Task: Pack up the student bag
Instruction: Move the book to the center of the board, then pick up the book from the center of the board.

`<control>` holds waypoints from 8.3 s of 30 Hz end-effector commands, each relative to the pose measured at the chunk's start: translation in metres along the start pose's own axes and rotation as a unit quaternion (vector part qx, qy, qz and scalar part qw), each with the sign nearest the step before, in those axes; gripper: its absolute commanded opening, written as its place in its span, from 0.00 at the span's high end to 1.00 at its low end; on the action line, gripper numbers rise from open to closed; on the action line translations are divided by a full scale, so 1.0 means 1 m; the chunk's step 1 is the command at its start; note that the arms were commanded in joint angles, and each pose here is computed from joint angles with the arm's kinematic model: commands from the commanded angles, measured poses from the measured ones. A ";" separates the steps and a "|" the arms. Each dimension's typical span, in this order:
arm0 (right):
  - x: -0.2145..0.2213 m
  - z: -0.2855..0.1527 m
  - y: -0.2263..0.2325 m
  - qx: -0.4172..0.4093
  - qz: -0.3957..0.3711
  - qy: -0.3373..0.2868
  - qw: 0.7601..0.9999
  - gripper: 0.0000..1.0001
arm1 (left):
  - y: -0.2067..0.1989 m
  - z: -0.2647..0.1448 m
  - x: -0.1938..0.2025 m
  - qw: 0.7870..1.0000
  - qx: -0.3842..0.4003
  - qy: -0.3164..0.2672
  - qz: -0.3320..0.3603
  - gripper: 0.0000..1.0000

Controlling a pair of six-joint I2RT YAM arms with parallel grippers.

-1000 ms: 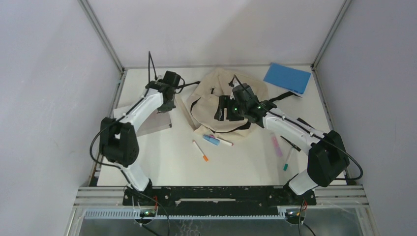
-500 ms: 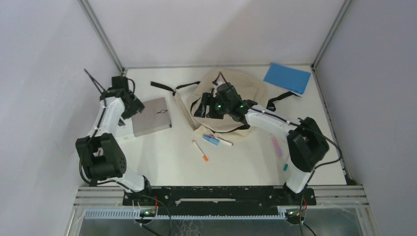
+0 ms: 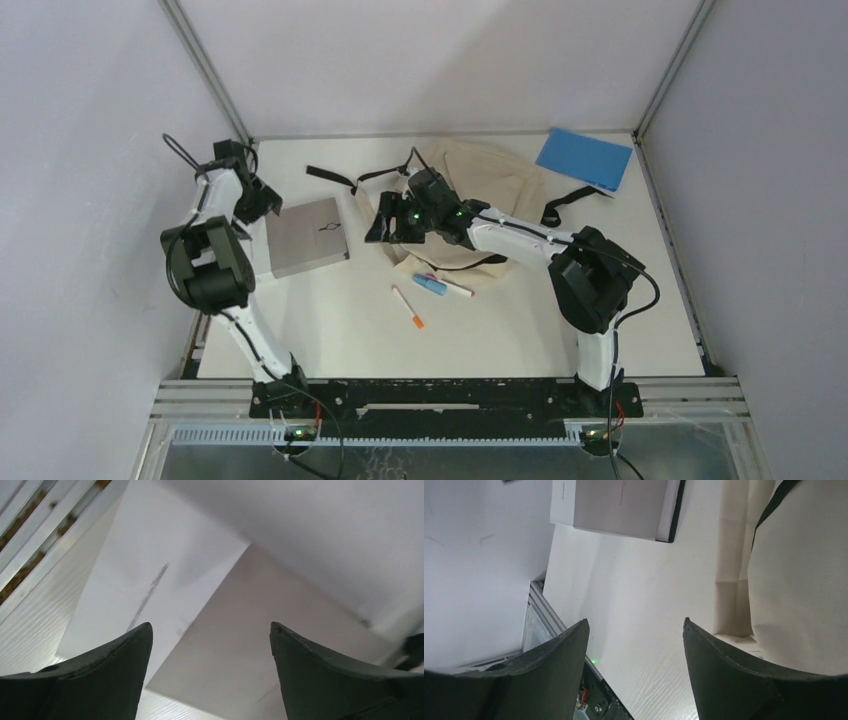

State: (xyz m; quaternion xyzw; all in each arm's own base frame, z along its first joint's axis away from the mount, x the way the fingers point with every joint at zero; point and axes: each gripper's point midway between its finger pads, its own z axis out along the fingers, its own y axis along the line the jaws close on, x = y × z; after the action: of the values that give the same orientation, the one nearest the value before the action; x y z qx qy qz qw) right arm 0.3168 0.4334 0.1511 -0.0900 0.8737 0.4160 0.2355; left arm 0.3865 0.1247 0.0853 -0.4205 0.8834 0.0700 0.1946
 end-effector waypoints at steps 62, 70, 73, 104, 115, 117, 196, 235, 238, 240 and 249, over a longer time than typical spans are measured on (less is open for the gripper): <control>0.073 0.128 0.045 -0.046 0.117 0.077 0.989 0.48 | 0.046 -0.023 0.116 0.996 0.056 0.064 -0.013 0.08; 0.068 0.128 0.049 -0.055 0.120 0.072 0.989 0.69 | 0.038 -0.015 0.128 0.992 0.078 0.096 -0.004 0.09; 0.061 0.125 0.044 -0.058 0.124 0.062 0.989 0.91 | 0.036 -0.015 0.128 0.992 0.083 0.098 -0.002 0.10; -0.039 0.162 -0.008 -0.010 0.128 -0.006 0.992 0.45 | 0.016 -0.020 0.134 0.987 0.114 0.106 0.042 0.11; -0.034 0.175 0.010 -0.046 0.112 -0.001 0.993 0.44 | 0.014 -0.019 0.139 0.985 0.117 0.115 0.049 0.11; -0.035 0.176 0.014 -0.051 0.109 -0.004 0.993 0.44 | 0.013 -0.019 0.140 0.985 0.117 0.116 0.051 0.11; -0.108 -0.007 -0.073 0.011 0.097 -0.086 0.991 0.23 | -0.004 -0.089 0.134 0.972 0.220 0.054 0.065 0.06; -0.074 0.083 -0.065 -0.101 0.167 -0.012 0.981 0.05 | -0.027 -0.038 0.143 0.967 0.217 0.128 0.046 0.06; -0.069 0.089 -0.067 -0.101 0.172 -0.006 0.980 0.05 | -0.027 -0.037 0.144 0.967 0.217 0.128 0.046 0.06; -0.068 0.090 -0.064 -0.109 0.173 -0.007 0.979 0.08 | -0.028 -0.037 0.144 0.966 0.218 0.130 0.047 0.06; -0.081 0.078 -0.042 -0.144 0.168 -0.023 0.975 0.65 | -0.027 -0.037 0.145 0.966 0.217 0.129 0.056 0.06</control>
State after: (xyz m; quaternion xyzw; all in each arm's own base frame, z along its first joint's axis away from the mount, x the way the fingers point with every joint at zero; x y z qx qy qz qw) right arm 0.4295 0.4503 0.0785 0.0573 0.8319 0.5330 0.1436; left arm 0.3121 -0.0055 0.0585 -0.3353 0.9155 -0.1628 0.1517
